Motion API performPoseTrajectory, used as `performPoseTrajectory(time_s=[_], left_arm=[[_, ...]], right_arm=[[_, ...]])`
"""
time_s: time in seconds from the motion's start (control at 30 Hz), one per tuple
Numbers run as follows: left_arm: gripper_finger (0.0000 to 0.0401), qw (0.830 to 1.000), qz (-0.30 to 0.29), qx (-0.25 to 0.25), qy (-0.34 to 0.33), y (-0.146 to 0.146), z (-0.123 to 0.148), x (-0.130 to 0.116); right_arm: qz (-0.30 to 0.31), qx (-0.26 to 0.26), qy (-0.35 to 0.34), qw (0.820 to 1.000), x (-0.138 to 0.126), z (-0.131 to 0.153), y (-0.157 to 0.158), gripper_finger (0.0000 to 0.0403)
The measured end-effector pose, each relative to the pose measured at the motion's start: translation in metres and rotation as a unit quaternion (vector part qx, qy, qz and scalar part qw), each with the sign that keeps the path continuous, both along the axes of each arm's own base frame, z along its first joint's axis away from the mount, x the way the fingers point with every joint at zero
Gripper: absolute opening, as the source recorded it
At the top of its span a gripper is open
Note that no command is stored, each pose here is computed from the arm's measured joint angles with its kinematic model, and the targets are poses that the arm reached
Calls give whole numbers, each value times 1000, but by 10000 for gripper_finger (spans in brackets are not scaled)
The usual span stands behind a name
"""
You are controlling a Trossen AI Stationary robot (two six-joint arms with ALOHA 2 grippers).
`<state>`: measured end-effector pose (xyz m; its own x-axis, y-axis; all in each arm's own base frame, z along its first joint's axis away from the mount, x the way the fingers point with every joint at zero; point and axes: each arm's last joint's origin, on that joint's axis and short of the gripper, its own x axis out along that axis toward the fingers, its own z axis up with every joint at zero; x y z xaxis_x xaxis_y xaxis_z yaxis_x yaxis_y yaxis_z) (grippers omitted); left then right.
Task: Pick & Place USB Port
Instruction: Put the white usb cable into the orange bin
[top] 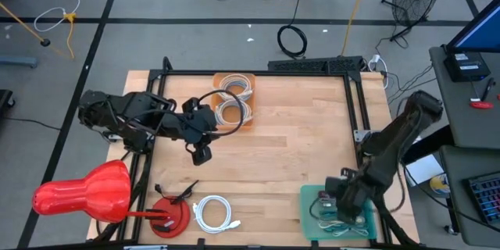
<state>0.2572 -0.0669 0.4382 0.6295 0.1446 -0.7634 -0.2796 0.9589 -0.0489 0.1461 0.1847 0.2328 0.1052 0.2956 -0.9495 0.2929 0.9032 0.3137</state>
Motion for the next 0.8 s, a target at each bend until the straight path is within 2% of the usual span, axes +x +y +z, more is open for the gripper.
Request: performPoseTrajectory(time_s=[0.1,0.17,0.3,0.4,0.7,0.8], left_arm=[[111,1000,7,7,-2,1,0,0],[111,1000,10,7,-4,3,0,1],[111,1000,20,4,-7,5,1,2],[111,1000,25,6,-9,5,1,2],[111,999,51,2,-17,5,0,2],[111,999,25,-15,13,-1,-15,5]], right_arm=[[-44,16,-81,996,6,21,-18,125],[-86,15,-143,986,11,34,-32,125],[-166,-5,-270,948,20,59,-62,125],[-206,-22,-339,918,29,73,-82,125],[-249,-73,-452,854,58,95,-130,125],[-264,-89,-475,835,64,100,-143,125]])
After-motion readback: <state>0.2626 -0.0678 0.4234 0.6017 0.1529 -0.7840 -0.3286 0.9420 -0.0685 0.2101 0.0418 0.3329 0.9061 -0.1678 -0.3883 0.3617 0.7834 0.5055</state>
